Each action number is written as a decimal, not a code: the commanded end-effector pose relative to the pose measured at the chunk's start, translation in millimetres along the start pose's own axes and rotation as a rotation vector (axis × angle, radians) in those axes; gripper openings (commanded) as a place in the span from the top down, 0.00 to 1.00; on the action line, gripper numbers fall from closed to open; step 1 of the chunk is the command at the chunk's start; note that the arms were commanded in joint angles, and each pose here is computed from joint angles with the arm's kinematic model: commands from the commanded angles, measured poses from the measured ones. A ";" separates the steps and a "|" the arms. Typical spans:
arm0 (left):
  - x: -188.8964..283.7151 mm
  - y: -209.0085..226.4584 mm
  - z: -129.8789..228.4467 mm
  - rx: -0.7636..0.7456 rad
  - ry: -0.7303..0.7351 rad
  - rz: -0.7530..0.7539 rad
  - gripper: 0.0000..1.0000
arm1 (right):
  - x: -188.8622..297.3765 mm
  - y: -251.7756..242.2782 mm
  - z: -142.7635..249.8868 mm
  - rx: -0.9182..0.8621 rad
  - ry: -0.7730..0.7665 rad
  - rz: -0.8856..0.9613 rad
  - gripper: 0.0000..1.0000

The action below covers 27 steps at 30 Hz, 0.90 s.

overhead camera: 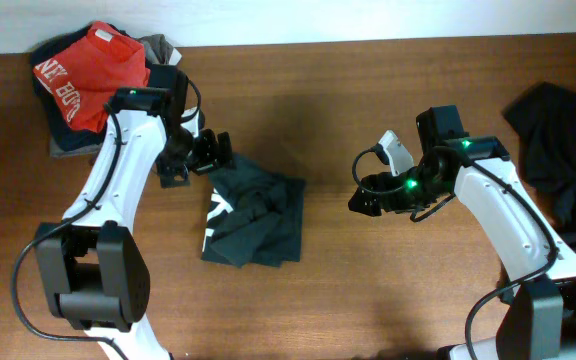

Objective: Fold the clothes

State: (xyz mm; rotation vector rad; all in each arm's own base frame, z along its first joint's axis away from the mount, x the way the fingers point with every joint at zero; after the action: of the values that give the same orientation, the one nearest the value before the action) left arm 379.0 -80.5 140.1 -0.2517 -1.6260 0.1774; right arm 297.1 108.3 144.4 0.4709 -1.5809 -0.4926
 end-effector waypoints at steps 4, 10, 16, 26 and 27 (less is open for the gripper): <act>-27.4 -1.2 -3.9 -0.050 0.047 0.053 0.02 | 0.4 -2.0 0.5 -0.010 0.000 0.006 0.21; -44.2 3.4 -3.0 -0.046 0.088 0.052 0.06 | 0.4 -2.0 0.5 -0.010 0.000 0.006 0.21; -46.5 0.8 -4.8 -0.068 0.083 0.073 0.31 | 0.4 -2.0 0.5 -0.010 0.000 0.006 0.21; -46.2 -8.5 -10.7 -0.078 0.055 0.133 0.94 | 0.4 -2.0 0.5 -0.010 0.000 0.006 0.21; -46.4 -9.9 -10.5 -0.079 0.056 0.137 0.98 | 0.4 -2.0 0.5 -0.010 0.000 0.006 0.21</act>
State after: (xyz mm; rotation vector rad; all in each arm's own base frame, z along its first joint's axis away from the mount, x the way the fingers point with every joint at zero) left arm 392.9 -96.6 101.7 -0.3914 -1.5746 0.1950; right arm 296.5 108.2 144.1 0.4695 -1.5779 -0.4932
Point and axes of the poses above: each gripper's point midway between its finger pads, its own x axis back along the fingers, its own y axis along the line the jaws close on, z = x × y, the point moved 3 cm from there along x, back along the fingers, and after that the axes turned 13 degrees about -x, right-handed, at the moved point
